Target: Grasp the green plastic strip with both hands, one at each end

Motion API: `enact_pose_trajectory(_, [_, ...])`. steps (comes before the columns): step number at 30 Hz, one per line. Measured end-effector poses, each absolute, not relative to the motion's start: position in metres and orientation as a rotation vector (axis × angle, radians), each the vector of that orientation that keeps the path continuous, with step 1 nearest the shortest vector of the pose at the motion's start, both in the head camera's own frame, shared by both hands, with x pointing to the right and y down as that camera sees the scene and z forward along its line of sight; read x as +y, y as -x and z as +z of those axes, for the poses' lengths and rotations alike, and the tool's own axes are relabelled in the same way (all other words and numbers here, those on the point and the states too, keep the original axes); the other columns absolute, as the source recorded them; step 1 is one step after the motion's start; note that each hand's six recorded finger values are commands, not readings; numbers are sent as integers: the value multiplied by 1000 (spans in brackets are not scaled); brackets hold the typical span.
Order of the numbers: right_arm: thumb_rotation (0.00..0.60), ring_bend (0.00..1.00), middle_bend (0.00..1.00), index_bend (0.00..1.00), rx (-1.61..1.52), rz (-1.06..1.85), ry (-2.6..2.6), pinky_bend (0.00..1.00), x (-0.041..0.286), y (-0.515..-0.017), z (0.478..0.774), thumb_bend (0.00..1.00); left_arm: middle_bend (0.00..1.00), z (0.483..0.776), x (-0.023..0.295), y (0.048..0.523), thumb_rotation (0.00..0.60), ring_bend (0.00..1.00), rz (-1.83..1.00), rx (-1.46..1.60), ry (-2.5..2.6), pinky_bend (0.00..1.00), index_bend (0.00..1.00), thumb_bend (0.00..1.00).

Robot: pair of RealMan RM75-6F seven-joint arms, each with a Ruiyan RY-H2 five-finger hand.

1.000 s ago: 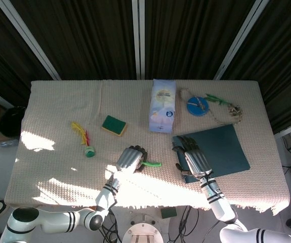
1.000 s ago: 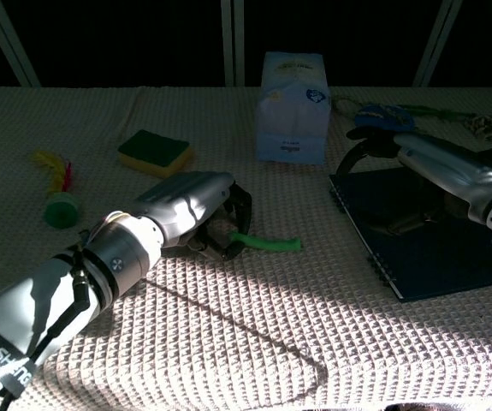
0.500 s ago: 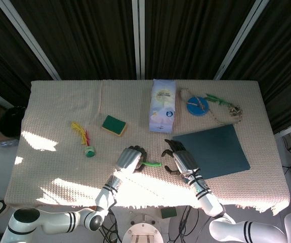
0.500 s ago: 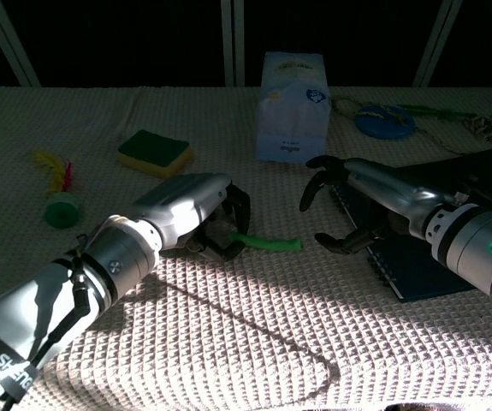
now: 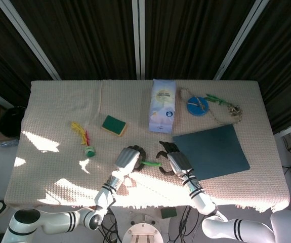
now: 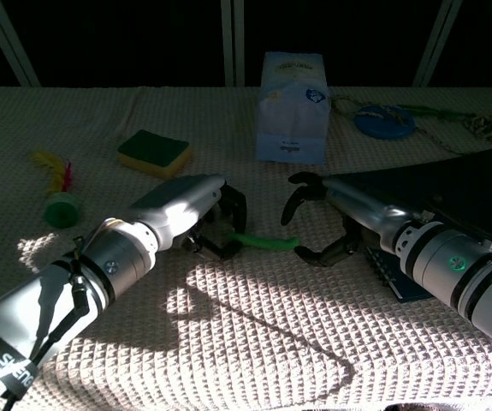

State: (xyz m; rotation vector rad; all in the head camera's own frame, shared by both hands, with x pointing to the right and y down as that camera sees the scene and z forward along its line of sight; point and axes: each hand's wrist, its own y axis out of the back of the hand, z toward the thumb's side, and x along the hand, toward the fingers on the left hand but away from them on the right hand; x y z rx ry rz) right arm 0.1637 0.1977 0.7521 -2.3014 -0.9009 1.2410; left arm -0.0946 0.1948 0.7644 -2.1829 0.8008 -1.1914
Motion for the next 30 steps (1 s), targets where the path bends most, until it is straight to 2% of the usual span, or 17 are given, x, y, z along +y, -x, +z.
enact_pose_trajectory(13, [600,0,19,467,-943,1200,2281,0,200,-158,757,345,412,768,196,98,600,312,-1224,822,2210,388,564,371])
enact_pose_trajectory(30, [600,0,22,486,-940,1220,2283,0,202,-155,765,356,407,771,197,102,600,313,-1257,820,2217,387,565,371])
